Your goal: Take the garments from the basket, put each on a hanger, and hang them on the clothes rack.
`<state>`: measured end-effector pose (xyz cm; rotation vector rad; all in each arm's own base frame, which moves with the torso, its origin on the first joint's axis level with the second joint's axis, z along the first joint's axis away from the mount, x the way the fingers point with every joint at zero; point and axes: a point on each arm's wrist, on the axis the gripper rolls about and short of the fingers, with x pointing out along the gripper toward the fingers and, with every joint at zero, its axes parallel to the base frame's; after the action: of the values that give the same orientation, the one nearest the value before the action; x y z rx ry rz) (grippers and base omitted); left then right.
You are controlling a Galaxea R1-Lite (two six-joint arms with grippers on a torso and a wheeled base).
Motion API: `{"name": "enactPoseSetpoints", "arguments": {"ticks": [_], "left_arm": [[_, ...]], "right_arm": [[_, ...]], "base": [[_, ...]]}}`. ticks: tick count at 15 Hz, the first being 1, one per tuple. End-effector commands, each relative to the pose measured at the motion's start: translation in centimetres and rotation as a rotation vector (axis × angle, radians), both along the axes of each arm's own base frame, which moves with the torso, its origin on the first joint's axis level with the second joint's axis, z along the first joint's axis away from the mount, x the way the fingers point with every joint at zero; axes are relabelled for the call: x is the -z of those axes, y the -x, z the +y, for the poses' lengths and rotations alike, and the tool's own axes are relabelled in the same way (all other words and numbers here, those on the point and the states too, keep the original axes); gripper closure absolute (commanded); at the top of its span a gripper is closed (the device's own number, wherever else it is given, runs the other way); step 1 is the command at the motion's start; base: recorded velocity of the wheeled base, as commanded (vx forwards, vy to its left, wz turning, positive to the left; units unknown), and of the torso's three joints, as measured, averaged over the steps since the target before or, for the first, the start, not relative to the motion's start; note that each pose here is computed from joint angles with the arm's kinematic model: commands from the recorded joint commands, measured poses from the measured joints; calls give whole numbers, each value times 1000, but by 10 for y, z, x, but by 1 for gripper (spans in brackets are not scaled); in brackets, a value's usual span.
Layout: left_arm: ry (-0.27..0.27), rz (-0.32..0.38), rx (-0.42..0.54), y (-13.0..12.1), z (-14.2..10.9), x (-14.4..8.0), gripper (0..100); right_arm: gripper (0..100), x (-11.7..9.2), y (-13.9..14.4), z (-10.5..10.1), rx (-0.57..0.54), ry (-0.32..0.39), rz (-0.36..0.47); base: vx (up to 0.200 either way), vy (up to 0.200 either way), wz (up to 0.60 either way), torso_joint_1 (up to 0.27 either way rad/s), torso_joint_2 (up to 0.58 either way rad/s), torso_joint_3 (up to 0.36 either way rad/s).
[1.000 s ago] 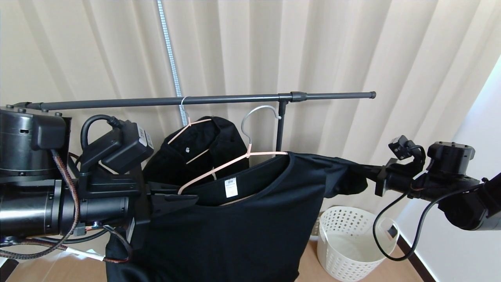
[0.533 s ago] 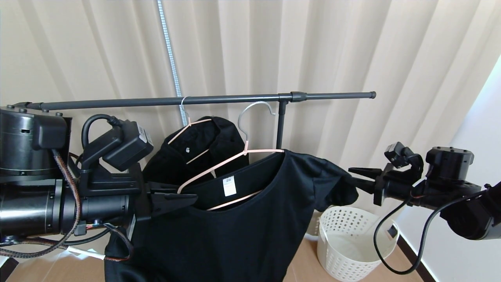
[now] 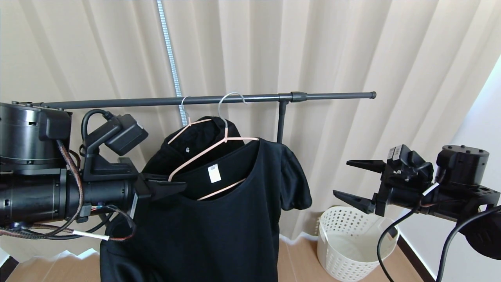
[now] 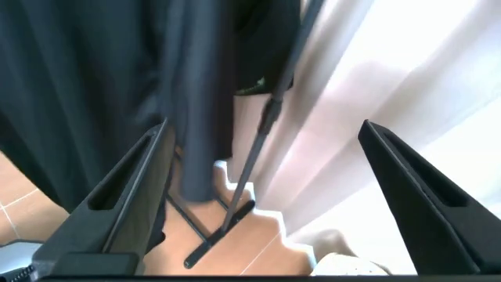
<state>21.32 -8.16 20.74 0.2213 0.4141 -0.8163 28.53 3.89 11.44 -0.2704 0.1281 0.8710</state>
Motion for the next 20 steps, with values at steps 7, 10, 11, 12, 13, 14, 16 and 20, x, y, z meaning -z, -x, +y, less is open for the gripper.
{"name": "enactPoseSetpoints", "arguments": {"ticks": [7,10,11,12,13,14,16,20], "left_arm": [[47,96,-263,-42,-15,-2,100],[73,121,-363,-62,-28,-2,100],[80,132,-423,-76,-37,1,100],[82,137,-444,-81,-40,2,100],[86,149,-476,-92,-48,6,100],[93,161,-484,-98,-53,10,100],[105,172,-487,-104,-58,12,100],[153,191,-517,-122,-64,14,100]], "right_arm": [[0,-46,28,42,114,-103,-38],[0,-55,23,50,186,-155,-29],[0,-56,23,50,186,-158,-28],[0,-56,23,50,187,-159,-27],[0,-56,23,50,186,-159,-31],[0,-56,22,49,188,-160,-30],[0,-56,21,50,188,-160,-30],[0,-55,21,50,188,-158,-28]], "base": [[0,0,0,0,0,0],[0,0,0,0,0,0],[0,0,0,0,0,0],[0,0,0,0,0,0],[0,0,0,0,0,0],[0,0,0,0,0,0],[0,0,0,0,0,0],[0,0,0,0,0,0]]}}
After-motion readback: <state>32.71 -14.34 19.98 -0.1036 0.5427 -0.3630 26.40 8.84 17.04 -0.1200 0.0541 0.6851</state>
